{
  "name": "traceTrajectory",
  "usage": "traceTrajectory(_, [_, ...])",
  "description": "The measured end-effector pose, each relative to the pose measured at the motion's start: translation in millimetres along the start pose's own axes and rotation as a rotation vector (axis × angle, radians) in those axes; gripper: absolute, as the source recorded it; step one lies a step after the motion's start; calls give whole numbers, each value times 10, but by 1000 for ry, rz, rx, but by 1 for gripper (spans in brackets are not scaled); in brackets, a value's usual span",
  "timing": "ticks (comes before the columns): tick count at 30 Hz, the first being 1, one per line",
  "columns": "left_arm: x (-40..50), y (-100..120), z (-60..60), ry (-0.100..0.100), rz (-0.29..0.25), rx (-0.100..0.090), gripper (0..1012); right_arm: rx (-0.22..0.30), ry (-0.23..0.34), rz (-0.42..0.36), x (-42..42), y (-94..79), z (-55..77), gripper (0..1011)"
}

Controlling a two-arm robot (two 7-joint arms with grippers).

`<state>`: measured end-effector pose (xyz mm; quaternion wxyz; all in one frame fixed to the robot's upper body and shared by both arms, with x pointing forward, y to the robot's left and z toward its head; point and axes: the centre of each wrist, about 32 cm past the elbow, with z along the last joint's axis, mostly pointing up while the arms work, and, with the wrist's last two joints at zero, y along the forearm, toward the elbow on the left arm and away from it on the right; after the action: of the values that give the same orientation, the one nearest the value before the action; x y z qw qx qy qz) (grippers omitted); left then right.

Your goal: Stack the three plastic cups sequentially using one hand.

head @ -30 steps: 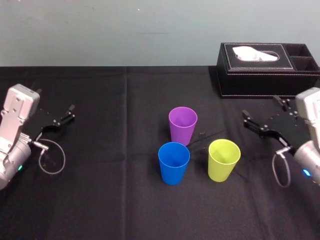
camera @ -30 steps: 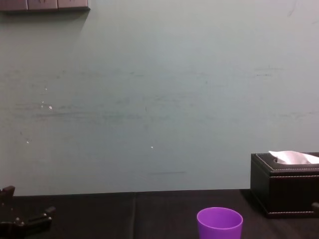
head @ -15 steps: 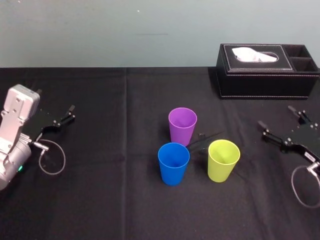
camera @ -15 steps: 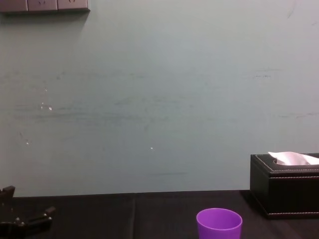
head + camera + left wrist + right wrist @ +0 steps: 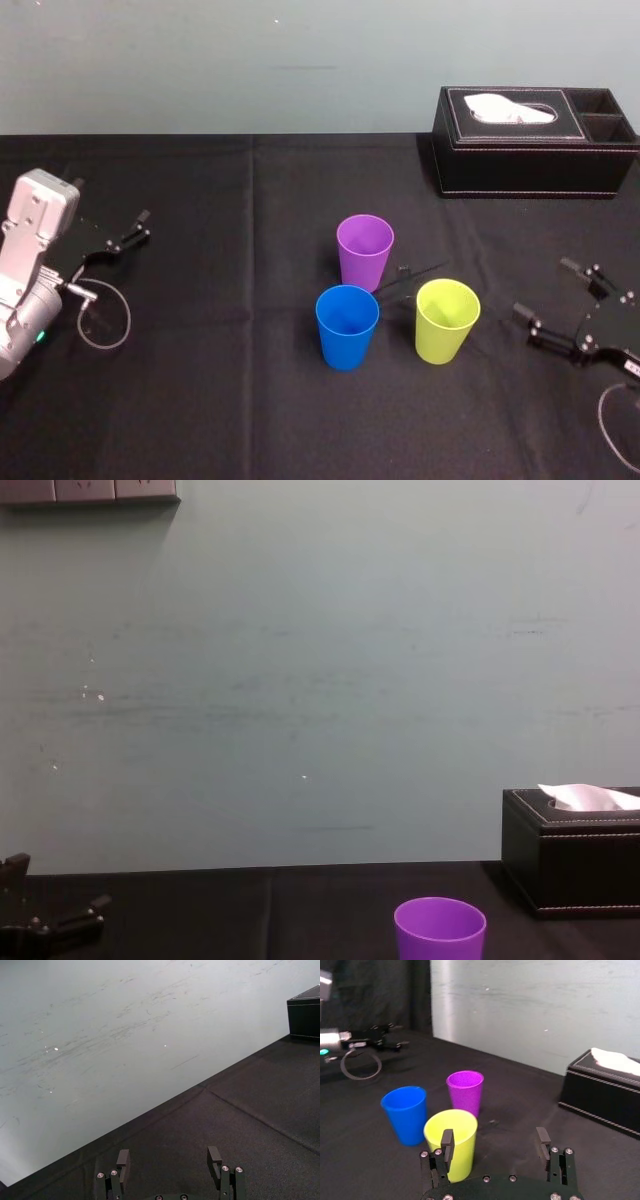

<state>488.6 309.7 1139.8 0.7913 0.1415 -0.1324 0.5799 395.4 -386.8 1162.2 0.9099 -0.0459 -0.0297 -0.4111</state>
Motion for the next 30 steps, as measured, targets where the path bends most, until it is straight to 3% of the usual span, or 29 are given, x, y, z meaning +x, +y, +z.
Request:
traceTrajectory(12, [0, 0, 0, 0, 0, 0, 1011, -37, -11, 114, -54, -7, -176, 1004])
traceTrajectory(30, [0, 0, 0, 0, 0, 0, 1012, -74, 3, 165, -78, 174, -255, 1004])
